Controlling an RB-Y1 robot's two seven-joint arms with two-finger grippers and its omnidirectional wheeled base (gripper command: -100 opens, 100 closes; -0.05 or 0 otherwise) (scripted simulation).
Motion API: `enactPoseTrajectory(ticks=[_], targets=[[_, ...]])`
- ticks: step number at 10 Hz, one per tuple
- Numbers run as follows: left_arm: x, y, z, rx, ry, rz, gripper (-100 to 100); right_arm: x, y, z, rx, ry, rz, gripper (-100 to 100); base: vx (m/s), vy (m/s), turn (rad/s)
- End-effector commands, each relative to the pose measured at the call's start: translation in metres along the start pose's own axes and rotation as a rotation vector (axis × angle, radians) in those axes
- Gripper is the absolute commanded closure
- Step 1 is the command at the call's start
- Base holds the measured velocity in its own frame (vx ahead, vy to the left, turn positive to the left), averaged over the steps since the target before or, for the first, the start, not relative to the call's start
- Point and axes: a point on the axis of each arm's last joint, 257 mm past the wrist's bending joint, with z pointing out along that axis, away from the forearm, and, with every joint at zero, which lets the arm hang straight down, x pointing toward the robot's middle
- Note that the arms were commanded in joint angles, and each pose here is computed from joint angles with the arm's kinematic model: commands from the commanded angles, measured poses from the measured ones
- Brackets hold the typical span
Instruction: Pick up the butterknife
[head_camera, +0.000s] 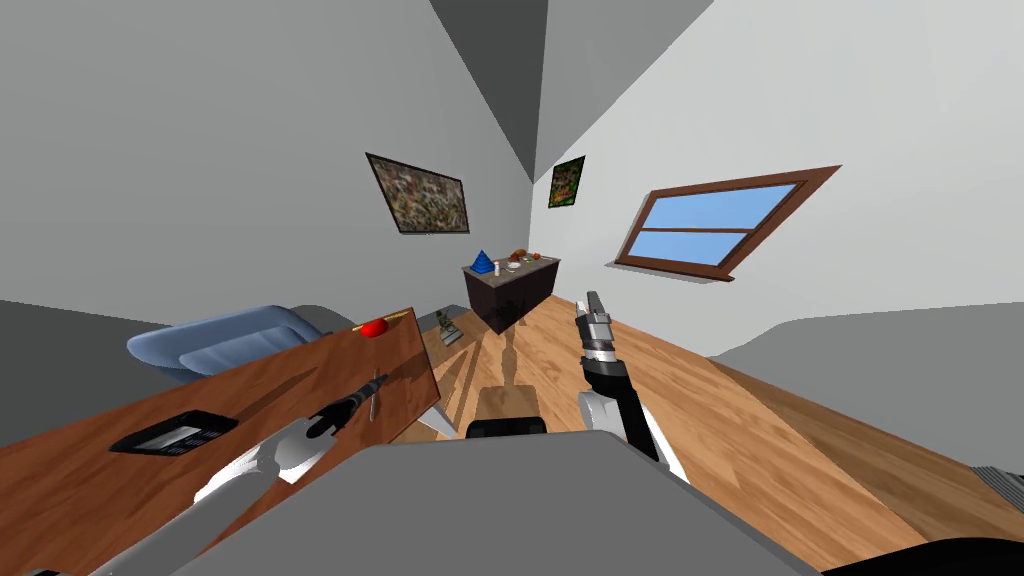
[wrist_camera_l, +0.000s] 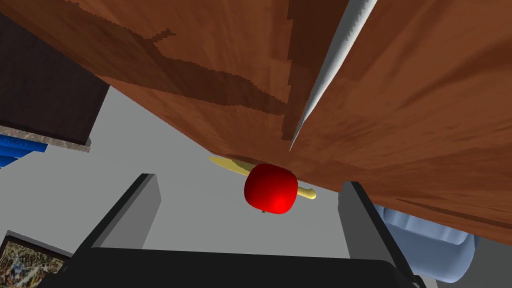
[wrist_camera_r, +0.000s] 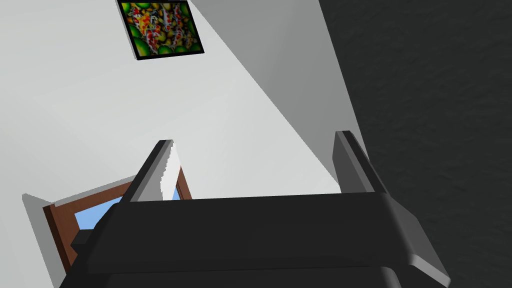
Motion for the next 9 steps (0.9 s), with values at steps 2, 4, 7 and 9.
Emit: enactPoseTrajectory(ticks=[2,4,7,9], targets=[[0.003,0.034,-0.003,-0.083,0.015,0.030,-100,0.000,0.000,0.000,0.000,0.000,0.000,0,0.013,-0.010,-0.081],[0.007,0.055,-0.006,-0.133,0.026,0.045,-100,0.000,0.000,0.000,0.000,0.000,0.000,0,0.009,-0.007,-0.097],[0.014,0.082,-0.011,-0.201,0.045,0.069,-100,0.000,0.000,0.000,0.000,0.000,0.000,0,0.011,-0.006,-0.122],[0.019,0.093,-0.014,-0.228,0.055,0.078,-100,0.000,0.000,0.000,0.000,0.000,0.000,0,0.009,-0.003,-0.057]])
